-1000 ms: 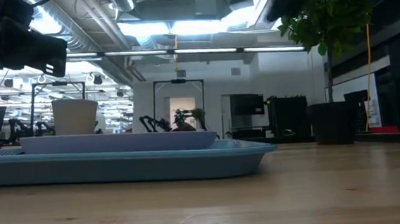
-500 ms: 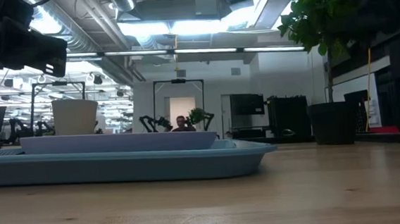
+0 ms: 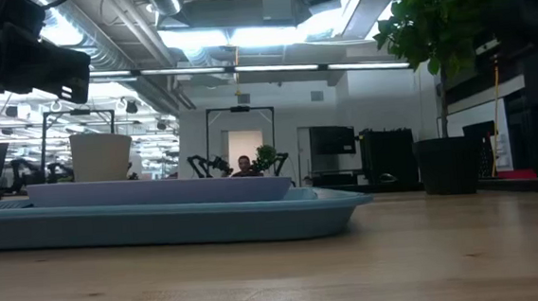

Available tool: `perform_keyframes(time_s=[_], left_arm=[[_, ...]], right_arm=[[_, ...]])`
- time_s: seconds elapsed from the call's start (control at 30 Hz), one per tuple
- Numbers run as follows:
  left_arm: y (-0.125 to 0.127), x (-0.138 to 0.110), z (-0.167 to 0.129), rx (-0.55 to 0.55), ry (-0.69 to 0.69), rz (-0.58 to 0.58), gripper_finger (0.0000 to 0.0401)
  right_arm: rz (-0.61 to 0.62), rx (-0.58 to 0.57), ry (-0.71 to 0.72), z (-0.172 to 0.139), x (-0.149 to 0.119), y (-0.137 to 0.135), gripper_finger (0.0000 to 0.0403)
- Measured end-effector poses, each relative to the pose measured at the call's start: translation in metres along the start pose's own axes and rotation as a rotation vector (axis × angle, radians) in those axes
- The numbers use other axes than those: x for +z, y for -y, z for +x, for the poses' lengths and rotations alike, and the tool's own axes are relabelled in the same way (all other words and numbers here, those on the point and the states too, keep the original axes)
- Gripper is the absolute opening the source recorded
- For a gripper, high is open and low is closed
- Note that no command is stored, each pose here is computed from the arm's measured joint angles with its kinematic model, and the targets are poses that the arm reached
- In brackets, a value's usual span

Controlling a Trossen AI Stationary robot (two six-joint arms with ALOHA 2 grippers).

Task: Pick and place plate/cup/fork/spoon on tray
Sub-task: Return to Home Position

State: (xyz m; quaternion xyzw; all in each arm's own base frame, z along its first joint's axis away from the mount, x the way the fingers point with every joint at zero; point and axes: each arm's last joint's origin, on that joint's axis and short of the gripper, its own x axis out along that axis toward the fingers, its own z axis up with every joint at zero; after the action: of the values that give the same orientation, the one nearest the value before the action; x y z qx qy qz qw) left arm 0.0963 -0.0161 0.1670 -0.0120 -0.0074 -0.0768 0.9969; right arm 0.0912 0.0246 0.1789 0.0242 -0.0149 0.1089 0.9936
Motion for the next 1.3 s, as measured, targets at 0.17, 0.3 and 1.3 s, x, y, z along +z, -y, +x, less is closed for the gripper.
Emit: perform_keyframes(time_s=[0.17,0.3,1.3], left_arm=[[0.0,0.0,0.0,0.0,0.0,0.0,0.0],[0.0,0.0,0.0,0.0,0.0,0.0,0.0],[0.0,0.0,0.0,0.0,0.001,0.0,0.0]], right_arm=[[0.006,-0.025,0.03,0.003,-0.007,0.003,0.0031],[0.003,-0.044,0.002,0.003,-0.01,0.005,0.0031],[-0.004,-0.167,-0.03,0.004,-0.013,0.018,0.0031]])
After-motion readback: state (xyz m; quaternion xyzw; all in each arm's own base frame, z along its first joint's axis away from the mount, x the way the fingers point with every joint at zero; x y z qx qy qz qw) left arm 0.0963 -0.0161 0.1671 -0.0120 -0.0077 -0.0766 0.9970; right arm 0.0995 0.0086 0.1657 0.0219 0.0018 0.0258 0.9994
